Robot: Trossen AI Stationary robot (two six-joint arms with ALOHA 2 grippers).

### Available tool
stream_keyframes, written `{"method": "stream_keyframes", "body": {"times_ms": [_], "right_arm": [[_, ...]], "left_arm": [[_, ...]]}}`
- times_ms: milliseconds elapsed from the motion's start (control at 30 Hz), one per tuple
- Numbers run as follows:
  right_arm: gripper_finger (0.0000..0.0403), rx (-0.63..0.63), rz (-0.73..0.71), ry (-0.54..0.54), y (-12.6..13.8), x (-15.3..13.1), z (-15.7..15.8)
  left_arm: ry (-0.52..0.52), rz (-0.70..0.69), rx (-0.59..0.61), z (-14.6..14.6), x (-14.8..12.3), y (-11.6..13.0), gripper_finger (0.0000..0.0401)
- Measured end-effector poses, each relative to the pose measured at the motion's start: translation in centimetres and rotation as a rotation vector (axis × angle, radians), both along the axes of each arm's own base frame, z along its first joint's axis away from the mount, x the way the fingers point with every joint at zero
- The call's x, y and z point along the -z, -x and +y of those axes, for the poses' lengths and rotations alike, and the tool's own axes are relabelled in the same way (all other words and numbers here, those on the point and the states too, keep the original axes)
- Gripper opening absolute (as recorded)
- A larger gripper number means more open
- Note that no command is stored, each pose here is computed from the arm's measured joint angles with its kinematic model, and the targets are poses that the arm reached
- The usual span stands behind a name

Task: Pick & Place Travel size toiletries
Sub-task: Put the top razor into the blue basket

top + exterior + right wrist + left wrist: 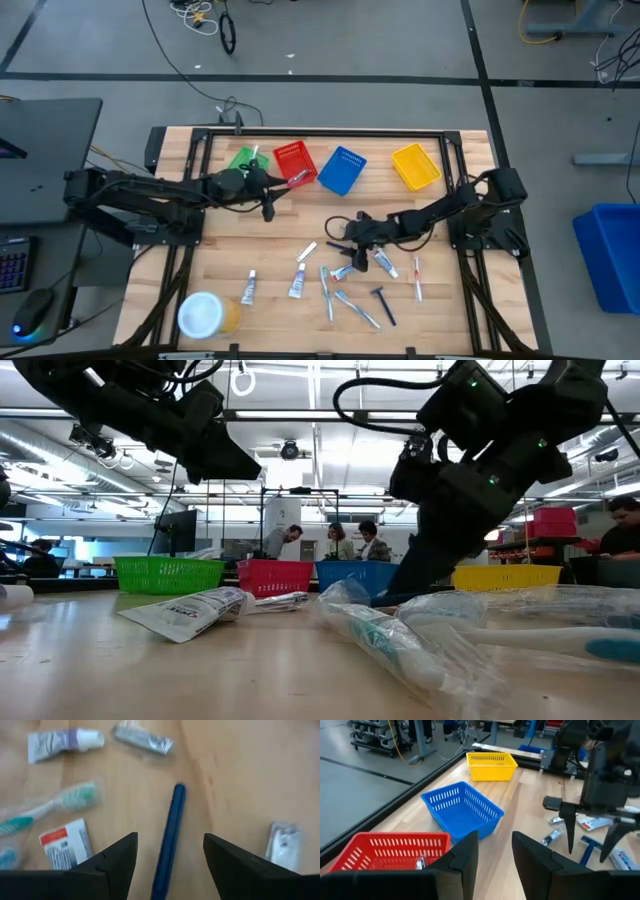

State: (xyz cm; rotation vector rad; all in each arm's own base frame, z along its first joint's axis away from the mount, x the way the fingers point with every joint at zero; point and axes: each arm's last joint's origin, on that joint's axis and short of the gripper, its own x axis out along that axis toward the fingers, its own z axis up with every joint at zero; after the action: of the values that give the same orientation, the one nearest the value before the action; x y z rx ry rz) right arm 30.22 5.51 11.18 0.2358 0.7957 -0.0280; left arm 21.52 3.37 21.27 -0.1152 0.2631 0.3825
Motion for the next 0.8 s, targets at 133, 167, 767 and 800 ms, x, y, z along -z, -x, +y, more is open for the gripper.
{"method": "stream_keyframes", "body": {"times_ms": [133, 167, 767, 800], "right_arm": [[0.0231, -0.022, 0.041, 0.034, -0.4, 0.91, 0.39], [0.0226, -0.033, 0.049, 0.044, -0.34, 1.07, 0.47], [0.0036, -0.085, 0.022, 0.116, -0.37, 0.91, 0.38], [0.0035, -0.101, 0.017, 0.094, -0.38, 0.74, 0.37]], "left_arm": [[0.002, 0.007, 0.001, -0.01, 0.06, 0.02, 0.0126], [0.002, 0.007, 0.001, -0.01, 0.06, 0.02, 0.0126], [0.016, 0.028, 0.009, -0.06, 0.3, 0.07, 0.0126], [0.016, 0.033, 0.009, -0.06, 0.34, 0.08, 0.0126]]}}
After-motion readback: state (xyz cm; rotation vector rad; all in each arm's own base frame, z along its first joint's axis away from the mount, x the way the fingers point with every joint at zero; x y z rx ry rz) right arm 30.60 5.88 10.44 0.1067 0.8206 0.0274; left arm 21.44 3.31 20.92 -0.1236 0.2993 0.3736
